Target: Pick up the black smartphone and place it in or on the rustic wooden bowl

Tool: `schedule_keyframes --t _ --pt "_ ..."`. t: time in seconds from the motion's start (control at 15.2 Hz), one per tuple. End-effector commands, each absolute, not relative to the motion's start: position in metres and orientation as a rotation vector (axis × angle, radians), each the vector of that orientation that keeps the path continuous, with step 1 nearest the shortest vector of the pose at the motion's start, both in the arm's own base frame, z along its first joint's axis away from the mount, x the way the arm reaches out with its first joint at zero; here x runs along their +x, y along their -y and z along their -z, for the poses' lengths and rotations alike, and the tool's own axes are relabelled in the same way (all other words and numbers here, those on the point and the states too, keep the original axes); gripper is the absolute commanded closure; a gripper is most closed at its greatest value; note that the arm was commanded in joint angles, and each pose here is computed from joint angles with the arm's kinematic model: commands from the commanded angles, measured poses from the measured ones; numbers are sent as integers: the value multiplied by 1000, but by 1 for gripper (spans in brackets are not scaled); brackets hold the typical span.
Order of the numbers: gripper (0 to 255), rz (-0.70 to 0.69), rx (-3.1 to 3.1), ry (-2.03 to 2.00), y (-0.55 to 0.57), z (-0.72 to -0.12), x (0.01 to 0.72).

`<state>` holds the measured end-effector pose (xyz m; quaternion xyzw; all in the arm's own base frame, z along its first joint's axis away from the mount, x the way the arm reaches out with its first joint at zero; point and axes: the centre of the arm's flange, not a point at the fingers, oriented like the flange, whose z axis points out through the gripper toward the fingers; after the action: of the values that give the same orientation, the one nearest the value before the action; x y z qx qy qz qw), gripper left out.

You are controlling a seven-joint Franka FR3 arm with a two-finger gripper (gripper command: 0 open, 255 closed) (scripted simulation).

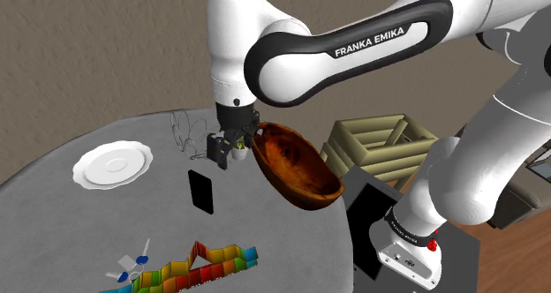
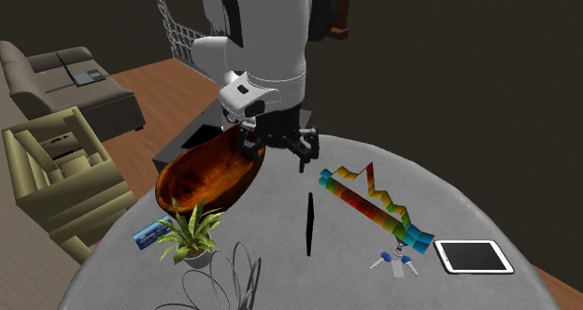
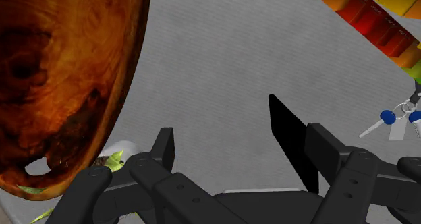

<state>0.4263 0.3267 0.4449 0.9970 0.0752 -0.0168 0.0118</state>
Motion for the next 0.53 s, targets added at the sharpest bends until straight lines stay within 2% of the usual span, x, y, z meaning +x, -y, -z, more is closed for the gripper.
schedule_keyframes --t 0.0,0.46 --pt "0 51 3112 -262 -350 -436 430" --pt "0 48 3116 -315 -395 -409 434"
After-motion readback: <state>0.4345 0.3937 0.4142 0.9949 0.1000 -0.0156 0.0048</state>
